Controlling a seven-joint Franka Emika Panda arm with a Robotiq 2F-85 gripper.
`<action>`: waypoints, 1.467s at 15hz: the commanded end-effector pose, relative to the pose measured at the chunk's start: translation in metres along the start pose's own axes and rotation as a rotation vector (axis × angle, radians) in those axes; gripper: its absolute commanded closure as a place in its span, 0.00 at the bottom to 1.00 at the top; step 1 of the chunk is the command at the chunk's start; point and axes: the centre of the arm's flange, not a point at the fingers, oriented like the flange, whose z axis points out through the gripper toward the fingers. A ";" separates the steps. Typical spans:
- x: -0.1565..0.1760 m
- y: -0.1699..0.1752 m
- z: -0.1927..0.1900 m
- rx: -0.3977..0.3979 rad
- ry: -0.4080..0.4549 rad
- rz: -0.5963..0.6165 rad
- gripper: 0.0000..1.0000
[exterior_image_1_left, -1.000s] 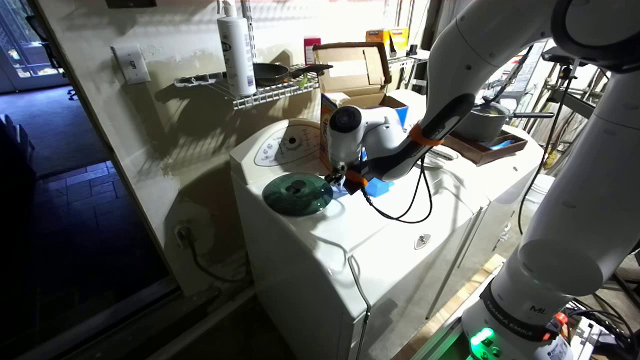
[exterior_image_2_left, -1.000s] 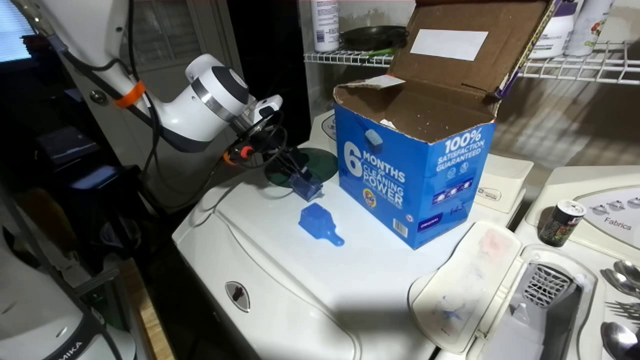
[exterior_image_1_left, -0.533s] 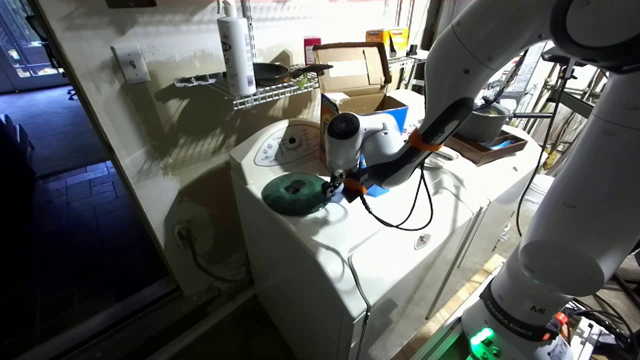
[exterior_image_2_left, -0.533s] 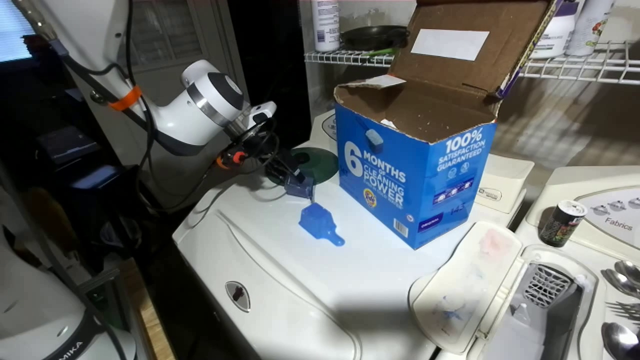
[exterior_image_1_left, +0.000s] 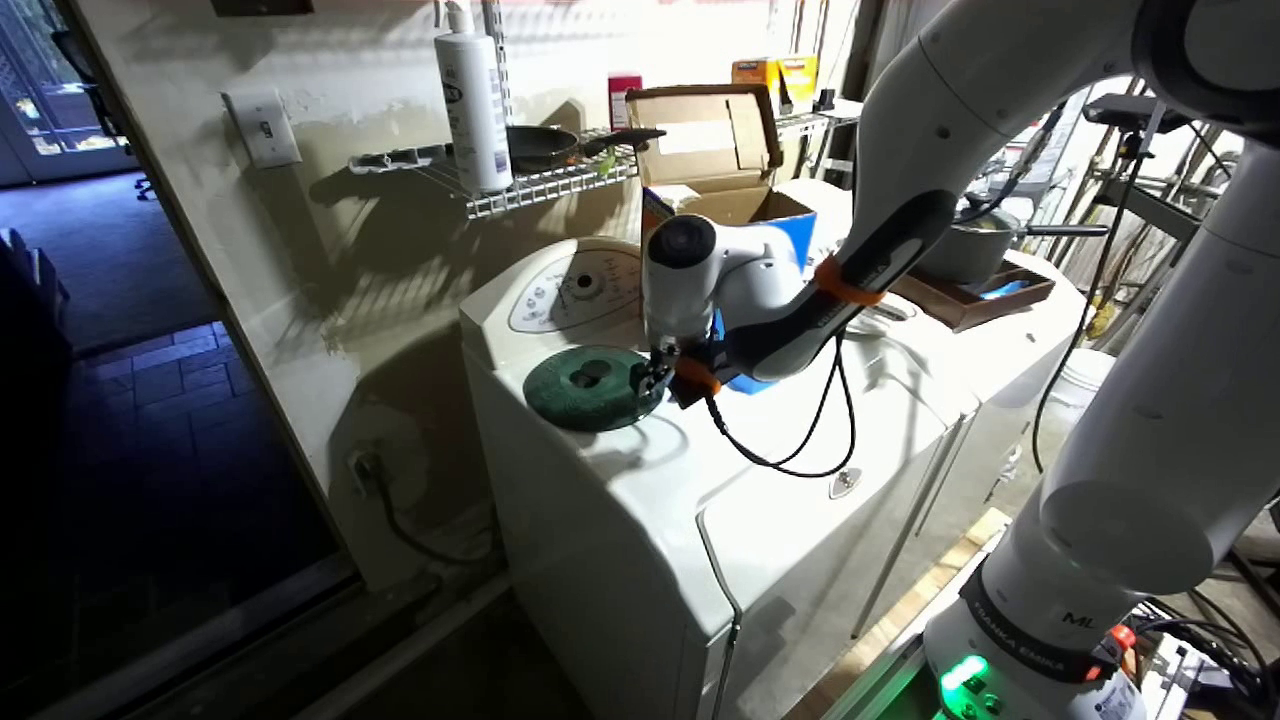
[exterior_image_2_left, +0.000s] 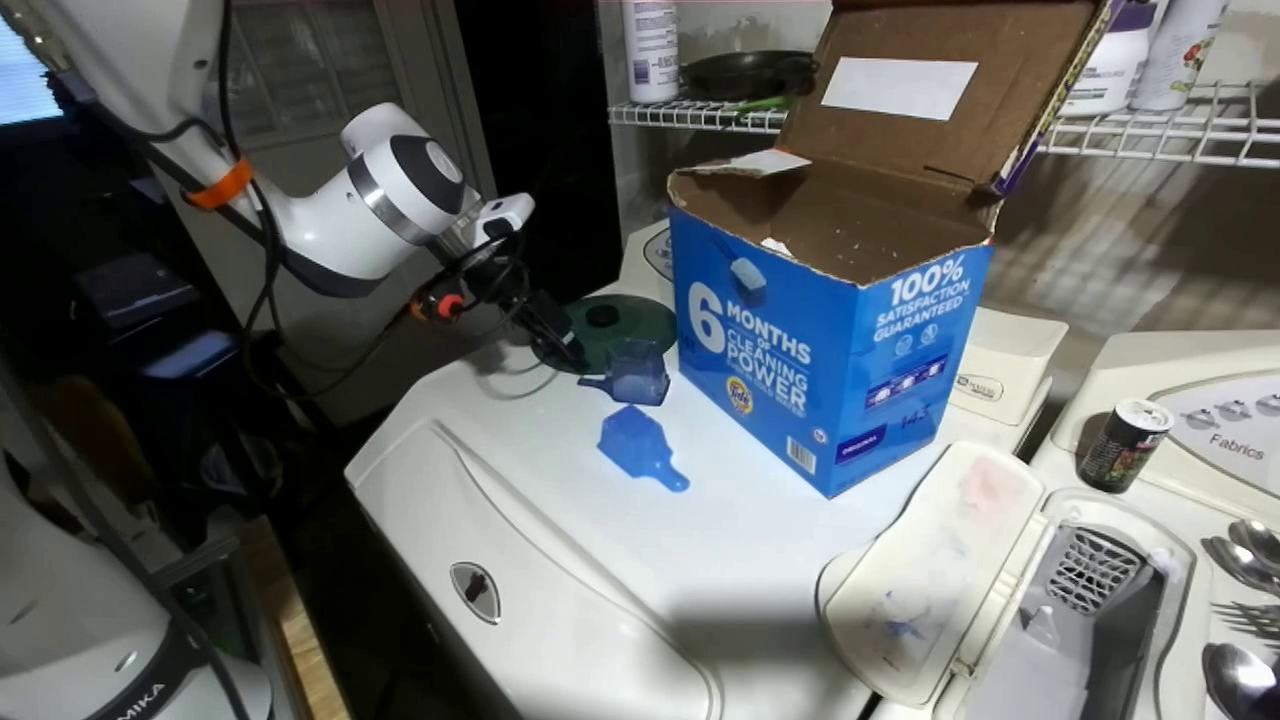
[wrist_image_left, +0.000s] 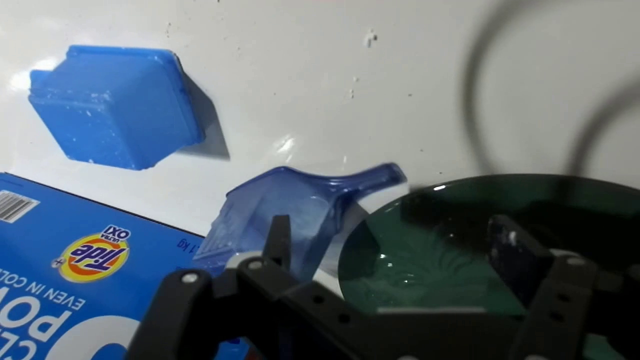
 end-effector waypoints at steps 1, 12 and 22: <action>-0.003 0.007 -0.023 0.037 -0.001 0.056 0.00; 0.051 0.102 -0.022 0.201 -0.040 0.401 0.00; 0.081 0.151 -0.014 0.295 -0.238 0.658 0.00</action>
